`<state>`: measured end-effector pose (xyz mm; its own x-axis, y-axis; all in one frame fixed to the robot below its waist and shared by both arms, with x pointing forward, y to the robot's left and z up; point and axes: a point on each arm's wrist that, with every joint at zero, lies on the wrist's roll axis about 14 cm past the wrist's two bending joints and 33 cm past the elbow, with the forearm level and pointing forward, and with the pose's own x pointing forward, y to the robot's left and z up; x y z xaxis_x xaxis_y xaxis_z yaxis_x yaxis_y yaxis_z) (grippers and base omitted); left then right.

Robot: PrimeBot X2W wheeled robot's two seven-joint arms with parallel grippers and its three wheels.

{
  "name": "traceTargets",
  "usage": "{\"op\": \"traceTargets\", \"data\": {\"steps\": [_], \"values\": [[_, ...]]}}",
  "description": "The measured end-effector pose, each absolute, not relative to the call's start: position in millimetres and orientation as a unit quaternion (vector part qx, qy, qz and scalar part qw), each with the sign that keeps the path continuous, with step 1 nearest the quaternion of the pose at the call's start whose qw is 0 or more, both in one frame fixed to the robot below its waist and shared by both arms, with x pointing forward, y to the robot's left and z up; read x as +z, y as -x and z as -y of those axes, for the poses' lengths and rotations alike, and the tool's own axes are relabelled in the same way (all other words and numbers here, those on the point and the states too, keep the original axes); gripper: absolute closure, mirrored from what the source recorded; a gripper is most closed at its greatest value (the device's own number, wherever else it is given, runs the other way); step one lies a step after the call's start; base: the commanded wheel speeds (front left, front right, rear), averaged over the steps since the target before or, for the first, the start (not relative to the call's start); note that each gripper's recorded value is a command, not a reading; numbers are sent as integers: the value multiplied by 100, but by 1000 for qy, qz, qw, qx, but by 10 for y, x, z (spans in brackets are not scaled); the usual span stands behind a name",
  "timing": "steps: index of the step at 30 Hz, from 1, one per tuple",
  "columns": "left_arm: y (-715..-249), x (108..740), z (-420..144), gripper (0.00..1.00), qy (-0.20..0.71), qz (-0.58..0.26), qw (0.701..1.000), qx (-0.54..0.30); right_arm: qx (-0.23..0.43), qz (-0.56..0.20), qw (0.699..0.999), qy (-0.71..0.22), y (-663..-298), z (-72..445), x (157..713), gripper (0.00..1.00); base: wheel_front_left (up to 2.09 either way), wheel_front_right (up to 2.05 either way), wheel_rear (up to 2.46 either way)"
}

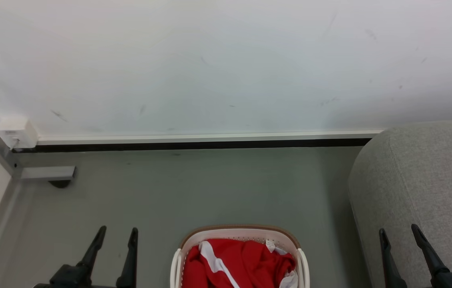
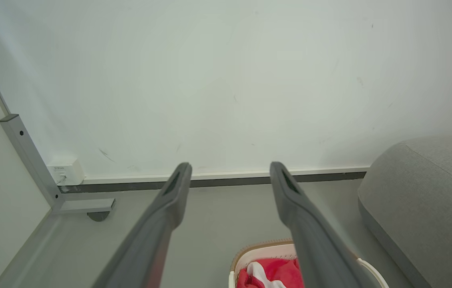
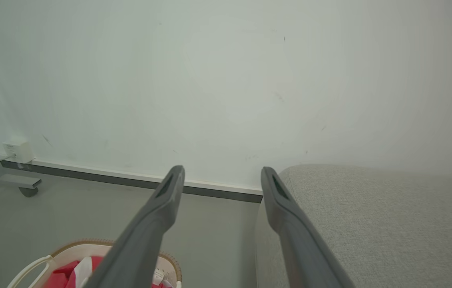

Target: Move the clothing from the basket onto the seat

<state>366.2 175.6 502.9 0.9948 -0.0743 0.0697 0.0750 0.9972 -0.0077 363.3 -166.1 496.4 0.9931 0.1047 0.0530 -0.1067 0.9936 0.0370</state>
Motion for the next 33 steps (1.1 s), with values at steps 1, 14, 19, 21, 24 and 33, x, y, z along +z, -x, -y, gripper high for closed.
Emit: {"op": "traceTargets", "data": {"steps": [1,14,19,21,24,33], "values": [[-3665,5023,-1757,0,5,34,999,-37,52,25,998,-20,-3633,1664,4960,0,0,0,0],[-3843,4947,-1652,0,4,24,998,-56,41,26,999,-22,-3728,1740,4960,0,0,0,0],[-4130,4903,-1436,0,0,21,995,-95,30,30,999,-20,-3898,1815,4971,0,0,0,0],[-4271,4844,-1312,0,-4,15,993,-116,27,29,999,-19,-3984,1842,4946,0,0,0,0],[-4507,4707,-1100,0,-16,2,988,-153,23,27,999,-16,-4141,1872,4906,0,0,0,0],[-5038,3938,-336,0,-46,-87,958,-268,20,16,1000,-11,-4609,1925,4647,0,0,0,0]]}}
